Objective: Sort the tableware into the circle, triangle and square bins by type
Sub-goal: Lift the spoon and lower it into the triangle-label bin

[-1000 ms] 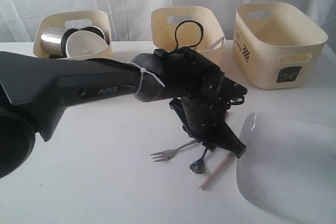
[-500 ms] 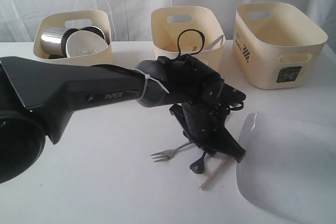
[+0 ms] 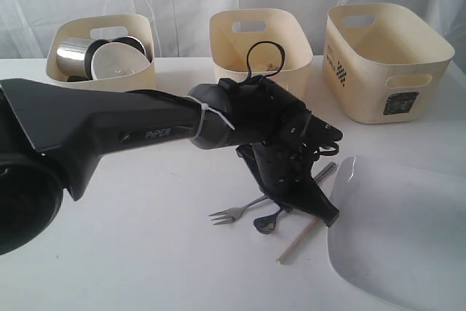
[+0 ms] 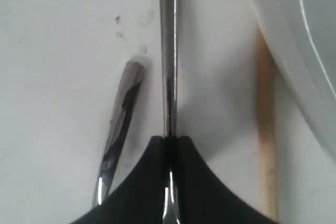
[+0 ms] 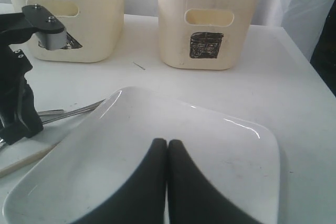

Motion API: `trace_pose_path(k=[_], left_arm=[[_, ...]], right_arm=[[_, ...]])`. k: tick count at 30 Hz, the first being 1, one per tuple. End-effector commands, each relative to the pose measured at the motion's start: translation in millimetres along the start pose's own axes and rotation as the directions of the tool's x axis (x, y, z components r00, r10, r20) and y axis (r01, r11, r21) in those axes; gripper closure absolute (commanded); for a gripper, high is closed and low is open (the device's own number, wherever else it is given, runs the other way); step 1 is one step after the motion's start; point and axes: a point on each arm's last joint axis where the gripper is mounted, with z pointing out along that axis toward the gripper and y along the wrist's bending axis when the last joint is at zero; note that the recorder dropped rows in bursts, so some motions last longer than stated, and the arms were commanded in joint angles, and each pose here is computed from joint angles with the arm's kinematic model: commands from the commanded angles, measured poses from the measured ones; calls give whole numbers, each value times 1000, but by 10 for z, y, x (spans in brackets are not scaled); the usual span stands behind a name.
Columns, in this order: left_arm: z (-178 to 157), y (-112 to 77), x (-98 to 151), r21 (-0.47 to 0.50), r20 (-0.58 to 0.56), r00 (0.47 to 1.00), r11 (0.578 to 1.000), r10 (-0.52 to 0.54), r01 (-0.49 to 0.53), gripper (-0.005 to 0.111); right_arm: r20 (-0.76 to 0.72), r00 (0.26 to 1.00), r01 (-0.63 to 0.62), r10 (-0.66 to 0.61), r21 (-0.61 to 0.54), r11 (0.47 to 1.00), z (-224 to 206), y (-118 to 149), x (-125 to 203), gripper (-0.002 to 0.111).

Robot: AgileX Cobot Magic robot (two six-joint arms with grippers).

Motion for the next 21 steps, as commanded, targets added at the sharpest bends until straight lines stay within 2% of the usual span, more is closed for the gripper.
trace_pose_path(k=[1,5,10,13,15,17,19,21], left_arm=[[-64,1,2,-11,-3,1000,1000,15,-15,107],[-298,39,-79,-50,67,995,996,72,-69,107],[-549,57,-139,-67,128,988,995,86,-78,107],[-814,77,-213,-90,218,970,992,108,-90,107],[-1067,94,-286,-114,317,939,988,133,-101,107],[-1305,145,-370,-209,416,882,967,224,-147,107],[-1492,242,-469,-321,504,800,930,326,-176,107],[-1572,392,-531,-320,556,783,941,280,-108,107]], right_arm=[[1,1000,1,-1,2,1000,3,-1,17,108],[1,1000,1,-1,2,1000,3,-1,17,108],[1,1000,1,-1,2,1000,3,-1,17,108],[1,1000,1,-1,2,1000,3,-1,17,108],[1,1000,1,-1,2,1000,3,-1,17,108],[1,1000,1,-1,2,1000,3,-1,17,108],[1,1000,1,-1,2,1000,3,-1,17,108],[1,1000,1,-1,2,1000,3,-1,17,108]])
